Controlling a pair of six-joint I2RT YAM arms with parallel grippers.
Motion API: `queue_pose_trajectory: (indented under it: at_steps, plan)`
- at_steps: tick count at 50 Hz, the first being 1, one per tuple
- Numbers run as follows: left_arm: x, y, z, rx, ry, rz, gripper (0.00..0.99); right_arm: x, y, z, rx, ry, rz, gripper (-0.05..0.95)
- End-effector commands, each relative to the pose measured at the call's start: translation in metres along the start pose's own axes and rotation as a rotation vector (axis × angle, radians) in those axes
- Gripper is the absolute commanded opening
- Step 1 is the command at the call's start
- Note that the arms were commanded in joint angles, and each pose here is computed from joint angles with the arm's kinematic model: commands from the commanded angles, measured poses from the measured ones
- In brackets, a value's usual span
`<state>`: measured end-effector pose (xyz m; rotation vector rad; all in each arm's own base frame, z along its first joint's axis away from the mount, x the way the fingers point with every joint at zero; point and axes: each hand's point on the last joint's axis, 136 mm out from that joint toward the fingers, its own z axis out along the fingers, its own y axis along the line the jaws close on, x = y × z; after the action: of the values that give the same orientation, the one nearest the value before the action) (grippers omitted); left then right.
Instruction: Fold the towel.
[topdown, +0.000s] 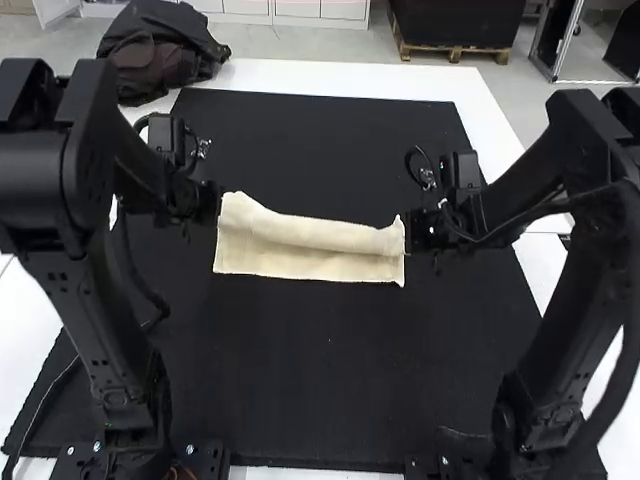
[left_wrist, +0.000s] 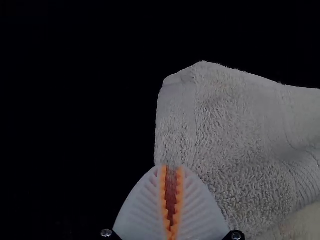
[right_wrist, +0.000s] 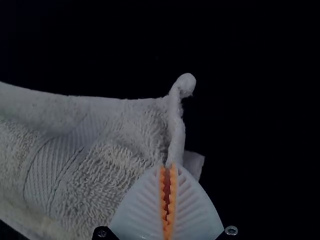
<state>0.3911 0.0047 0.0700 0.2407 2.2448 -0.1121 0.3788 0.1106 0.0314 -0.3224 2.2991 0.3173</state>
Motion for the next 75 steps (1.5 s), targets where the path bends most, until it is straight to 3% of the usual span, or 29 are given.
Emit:
queue_pose_trajectory:
  at_steps: [1, 15, 33, 35, 36, 40, 47, 55, 59, 62, 63, 65, 75]
  plan:
    - [0.000, 0.006, -0.012, -0.028, -0.023, 0.010, 0.023, -0.006, -0.001, -0.011, 0.001, -0.025, -0.009, -0.02]
    - [0.025, -0.003, -0.022, -0.025, -0.004, 0.017, 0.023, 0.022, 0.003, -0.014, -0.016, 0.048, -0.043, -0.02]
    - [0.060, -0.002, -0.020, -0.062, -0.002, 0.042, 0.026, 0.078, 0.000, -0.003, -0.024, 0.183, -0.065, -0.02]
    - [0.064, -0.001, -0.019, -0.070, 0.002, 0.056, 0.030, 0.080, 0.000, -0.001, -0.024, 0.191, -0.067, 0.00]
    - [0.066, 0.000, -0.018, -0.075, 0.005, 0.058, 0.034, 0.081, 0.000, 0.000, -0.023, 0.191, -0.065, 0.06]
    - [0.071, 0.000, -0.017, -0.081, 0.009, 0.065, 0.123, 0.082, -0.001, 0.003, -0.019, 0.194, -0.062, 0.22]
    - [0.072, 0.004, -0.017, -0.105, 0.002, 0.063, 0.398, 0.081, -0.002, 0.005, -0.019, 0.194, -0.059, 0.49]
    - [0.066, 0.020, -0.020, -0.148, -0.029, 0.025, 0.418, 0.071, -0.002, 0.007, -0.018, 0.173, -0.063, 0.66]
    - [0.063, 0.031, -0.024, -0.176, -0.050, 0.011, 0.441, 0.065, -0.001, 0.009, -0.024, 0.164, -0.067, 0.69]
    - [0.061, 0.039, -0.026, -0.189, -0.060, -0.003, 0.562, 0.061, 0.002, 0.012, -0.029, 0.159, -0.073, 0.71]
    - [0.060, 0.041, -0.026, -0.191, -0.065, -0.007, 0.649, 0.060, 0.002, 0.013, -0.030, 0.159, -0.074, 0.71]
    - [0.060, 0.046, -0.028, -0.203, -0.072, -0.026, 0.933, 0.058, 0.003, 0.015, -0.033, 0.157, -0.078, 0.71]
    - [0.059, 0.056, -0.032, -0.213, -0.086, -0.049, 0.966, 0.044, 0.014, 0.025, -0.052, 0.141, -0.091, 0.74]
